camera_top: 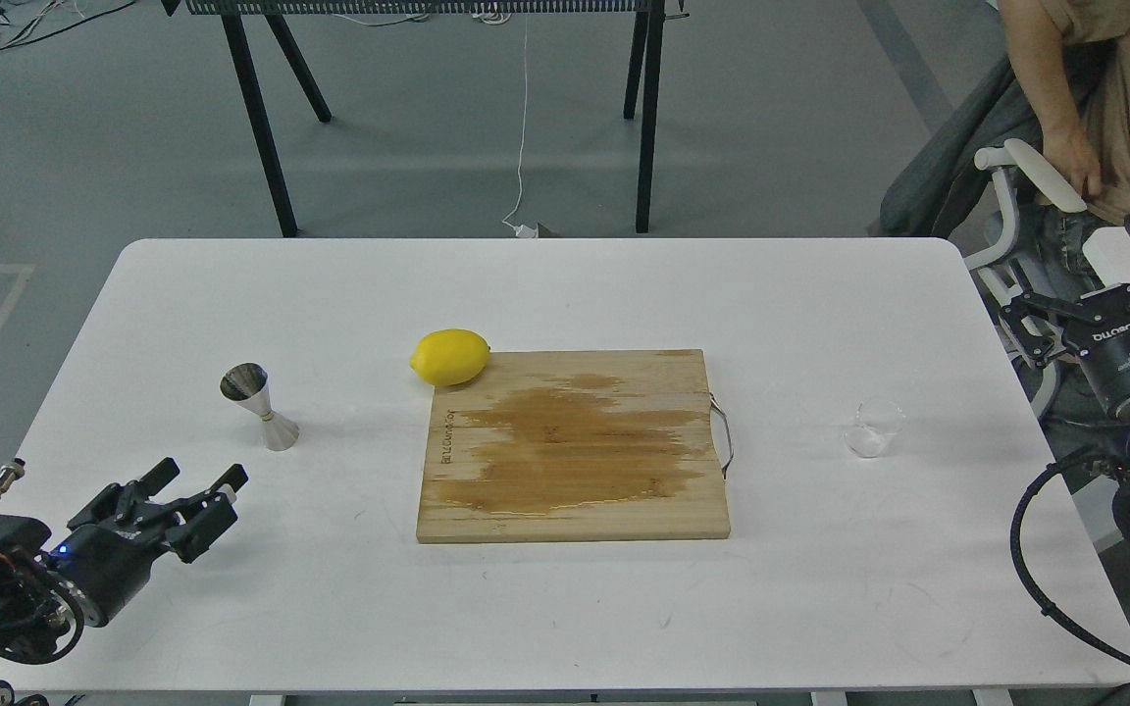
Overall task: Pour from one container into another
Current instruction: 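Reach the left gripper to the metal jigger and grasp it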
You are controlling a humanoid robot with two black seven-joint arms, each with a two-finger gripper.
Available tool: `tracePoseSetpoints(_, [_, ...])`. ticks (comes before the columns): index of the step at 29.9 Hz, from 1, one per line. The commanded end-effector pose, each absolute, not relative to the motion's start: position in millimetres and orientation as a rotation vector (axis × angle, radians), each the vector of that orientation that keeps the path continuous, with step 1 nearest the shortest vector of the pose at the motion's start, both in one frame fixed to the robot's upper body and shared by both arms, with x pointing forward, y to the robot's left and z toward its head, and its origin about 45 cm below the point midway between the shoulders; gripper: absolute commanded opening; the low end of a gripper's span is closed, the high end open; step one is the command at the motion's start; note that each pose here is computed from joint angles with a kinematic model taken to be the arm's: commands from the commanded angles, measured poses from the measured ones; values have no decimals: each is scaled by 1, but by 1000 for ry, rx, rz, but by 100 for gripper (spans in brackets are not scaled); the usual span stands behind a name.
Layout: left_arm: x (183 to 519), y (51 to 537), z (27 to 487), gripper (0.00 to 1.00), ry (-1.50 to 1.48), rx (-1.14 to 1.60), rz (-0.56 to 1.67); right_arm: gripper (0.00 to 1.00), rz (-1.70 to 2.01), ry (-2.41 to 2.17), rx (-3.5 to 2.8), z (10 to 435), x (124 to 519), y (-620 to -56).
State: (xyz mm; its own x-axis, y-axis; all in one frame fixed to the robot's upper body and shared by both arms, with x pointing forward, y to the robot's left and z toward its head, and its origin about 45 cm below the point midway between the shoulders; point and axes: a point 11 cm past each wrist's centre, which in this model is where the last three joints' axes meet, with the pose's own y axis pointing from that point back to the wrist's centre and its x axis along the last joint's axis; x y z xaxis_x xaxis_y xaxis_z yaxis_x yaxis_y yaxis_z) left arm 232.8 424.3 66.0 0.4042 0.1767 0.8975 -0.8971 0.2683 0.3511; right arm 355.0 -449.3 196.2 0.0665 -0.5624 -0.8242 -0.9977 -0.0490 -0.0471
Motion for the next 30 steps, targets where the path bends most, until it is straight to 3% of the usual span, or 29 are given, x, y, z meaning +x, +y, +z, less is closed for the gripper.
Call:
tracePoseSetpoints(1, [246,420,61,99,-867,1042,877,99,836,1569,-1687,198,355,-451])
tracePoseSetpoints(30, [285,398,55,99,-901,1032,881,99,822,1582,-1692,202,354,-457])
